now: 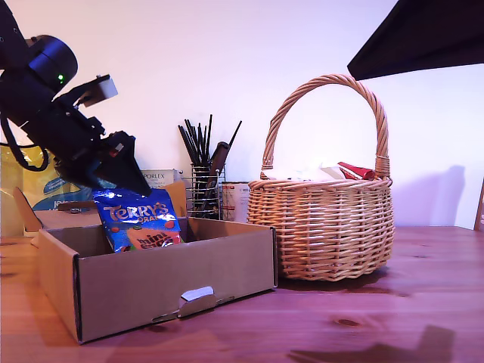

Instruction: Move the bags of Easter eggs from the cardboard box on the left into the woven basket on the right side.

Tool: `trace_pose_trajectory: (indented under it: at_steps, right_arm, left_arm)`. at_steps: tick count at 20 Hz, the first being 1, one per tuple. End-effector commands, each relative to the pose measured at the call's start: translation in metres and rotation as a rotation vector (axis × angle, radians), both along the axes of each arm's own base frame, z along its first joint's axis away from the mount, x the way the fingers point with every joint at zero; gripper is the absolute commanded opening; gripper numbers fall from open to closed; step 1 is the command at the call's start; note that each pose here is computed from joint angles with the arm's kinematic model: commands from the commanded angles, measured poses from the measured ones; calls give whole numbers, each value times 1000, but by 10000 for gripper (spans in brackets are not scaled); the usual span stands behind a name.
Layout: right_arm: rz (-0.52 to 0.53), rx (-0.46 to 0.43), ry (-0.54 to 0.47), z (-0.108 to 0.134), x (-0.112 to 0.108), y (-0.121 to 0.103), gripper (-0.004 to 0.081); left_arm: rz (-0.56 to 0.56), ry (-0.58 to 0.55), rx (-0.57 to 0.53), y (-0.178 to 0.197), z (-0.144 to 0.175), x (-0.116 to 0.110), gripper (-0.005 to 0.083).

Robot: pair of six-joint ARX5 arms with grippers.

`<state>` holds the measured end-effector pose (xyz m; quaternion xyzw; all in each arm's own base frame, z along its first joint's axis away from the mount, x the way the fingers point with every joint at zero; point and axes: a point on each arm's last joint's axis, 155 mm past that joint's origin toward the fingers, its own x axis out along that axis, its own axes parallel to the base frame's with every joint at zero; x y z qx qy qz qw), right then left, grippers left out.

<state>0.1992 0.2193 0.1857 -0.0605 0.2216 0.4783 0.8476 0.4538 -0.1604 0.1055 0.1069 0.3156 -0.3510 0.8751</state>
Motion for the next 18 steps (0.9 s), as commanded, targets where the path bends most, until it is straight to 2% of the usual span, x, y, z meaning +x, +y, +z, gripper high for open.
trace_pose_trajectory:
  at_steps: [1, 5, 11, 14, 18]
  right_arm:
    - [0, 11, -21, 8, 2, 1, -12]
    - [0, 14, -24, 9, 2, 1, -12]
    - [0, 15, -26, 10, 2, 1, -12]
    - [0, 15, -26, 10, 2, 1, -12]
    - [0, 15, -27, 10, 3, 1, -12]
  left_arm:
    - [0, 42, 3, 1, -15, -4, 707]
    - [-66, 138, -29, -16, -24, -29, 640]
    - [-188, 161, -56, -57, -22, -53, 603]
    - [-199, 195, 14, -65, -34, -66, 603]
    - [-170, 166, 123, -61, -44, -63, 603]
